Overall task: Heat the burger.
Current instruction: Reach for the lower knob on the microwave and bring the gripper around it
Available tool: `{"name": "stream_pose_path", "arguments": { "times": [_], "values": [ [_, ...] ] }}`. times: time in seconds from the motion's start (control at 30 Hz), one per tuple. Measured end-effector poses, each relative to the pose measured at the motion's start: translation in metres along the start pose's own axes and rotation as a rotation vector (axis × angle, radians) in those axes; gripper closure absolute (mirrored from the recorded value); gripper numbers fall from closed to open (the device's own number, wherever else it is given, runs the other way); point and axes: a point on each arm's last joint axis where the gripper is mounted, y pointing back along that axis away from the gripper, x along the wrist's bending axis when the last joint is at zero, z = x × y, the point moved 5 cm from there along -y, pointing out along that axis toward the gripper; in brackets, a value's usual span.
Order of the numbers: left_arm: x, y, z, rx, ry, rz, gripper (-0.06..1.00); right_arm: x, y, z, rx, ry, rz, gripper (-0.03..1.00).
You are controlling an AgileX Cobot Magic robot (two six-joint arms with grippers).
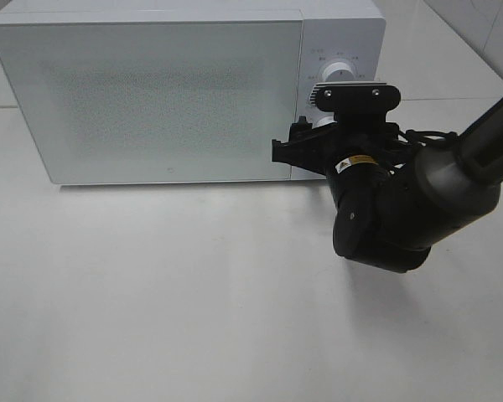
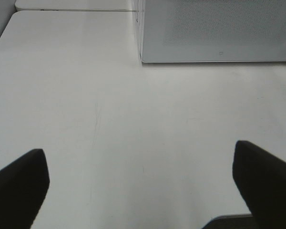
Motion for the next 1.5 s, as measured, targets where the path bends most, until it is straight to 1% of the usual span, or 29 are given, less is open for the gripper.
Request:
{"name": "stream_pose_path", "arguments": {
  "times": [0.27, 0.33, 0.4, 0.43, 0.47, 0.5, 0.57, 0.6, 0.63, 0.67, 1.5],
  "values": [
    [0.0000, 0.0000, 0.0000, 0.000, 0.000, 0.000, -0.05, -0.0003, -0.0008, -0.0047, 0.009, -0.016, -0.002, 0.22],
    [0.0000, 0.0000, 0.0000, 0.000, 0.000, 0.000, -0.05, -0.0003, -0.0009, -0.0058, 0.012, -0.016, -0.002, 0.24],
    [0.0000, 0.0000, 0.0000, 0.000, 0.000, 0.000, -0.05, -0.0003, -0.0013, -0.0096, 0.020, -0.013, -0.003, 0.28],
    [0.0000, 0.0000, 0.0000, 0.000, 0.000, 0.000, -0.05, -0.0003, -0.0013, -0.0096, 0.020, -0.013, -0.003, 0.28],
    [0.0000, 0.0000, 0.0000, 0.000, 0.000, 0.000, -0.05, -0.0003, -0.0014, -0.0104, 0.022, -0.013, -0.003, 0.33],
    [0.0000, 0.0000, 0.0000, 0.000, 0.000, 0.000, -0.05, -0.0003, -0.0014, -0.0104, 0.022, -0.013, -0.003, 0.33],
    [0.0000, 0.0000, 0.0000, 0.000, 0.000, 0.000, -0.05, 0.0002, -0.0019, -0.0096, 0.020, -0.024, -0.003, 0.42],
    [0.0000, 0.0000, 0.0000, 0.000, 0.000, 0.000, -0.05, 0.0002, -0.0019, -0.0096, 0.020, -0.024, -0.003, 0.42],
    [0.0000, 0.0000, 0.0000, 0.000, 0.000, 0.000, -0.05, 0.0004, -0.0019, -0.0096, 0.019, -0.026, -0.001, 0.50],
    [0.0000, 0.0000, 0.0000, 0.000, 0.000, 0.000, -0.05, 0.0003, -0.0019, -0.0093, 0.017, -0.027, -0.001, 0.54],
    [0.0000, 0.0000, 0.0000, 0.000, 0.000, 0.000, -0.05, 0.0003, -0.0019, -0.0093, 0.017, -0.012, -0.001, 0.54]
  ]
}}
